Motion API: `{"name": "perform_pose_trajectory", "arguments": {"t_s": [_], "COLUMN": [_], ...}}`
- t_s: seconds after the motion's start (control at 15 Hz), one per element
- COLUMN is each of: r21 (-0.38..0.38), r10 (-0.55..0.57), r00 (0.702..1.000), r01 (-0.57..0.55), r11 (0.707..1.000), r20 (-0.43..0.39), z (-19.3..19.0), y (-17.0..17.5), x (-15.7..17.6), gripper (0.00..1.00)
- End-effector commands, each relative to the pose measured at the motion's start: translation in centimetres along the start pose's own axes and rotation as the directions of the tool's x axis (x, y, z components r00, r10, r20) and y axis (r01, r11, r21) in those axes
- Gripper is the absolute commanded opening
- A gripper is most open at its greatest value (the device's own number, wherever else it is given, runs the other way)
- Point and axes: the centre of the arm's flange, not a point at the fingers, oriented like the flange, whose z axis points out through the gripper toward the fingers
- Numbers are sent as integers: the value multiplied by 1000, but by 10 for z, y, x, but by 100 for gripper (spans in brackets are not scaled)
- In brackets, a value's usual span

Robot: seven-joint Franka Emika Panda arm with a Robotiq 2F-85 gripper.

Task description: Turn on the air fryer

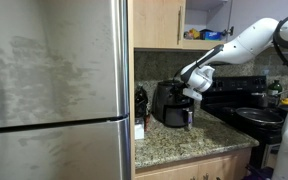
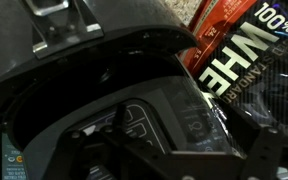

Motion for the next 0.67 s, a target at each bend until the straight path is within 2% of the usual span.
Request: {"name": "perform_pose_trajectory", "arguments": {"t_s": [0.0, 0.2, 0.4, 0.6], "r21": [-74, -52, 29, 72], "r10": [32, 45, -12, -62], "r00": [999, 999, 1000, 998], "r01": [-32, -44, 12, 62], "r11": [997, 998, 1000, 995], "r20": [-5, 22, 6, -12], "z": [25, 15, -28, -65], "y": [20, 21, 10, 0], "x": [9, 1, -13, -16], "gripper": [100, 100, 100, 100]}}
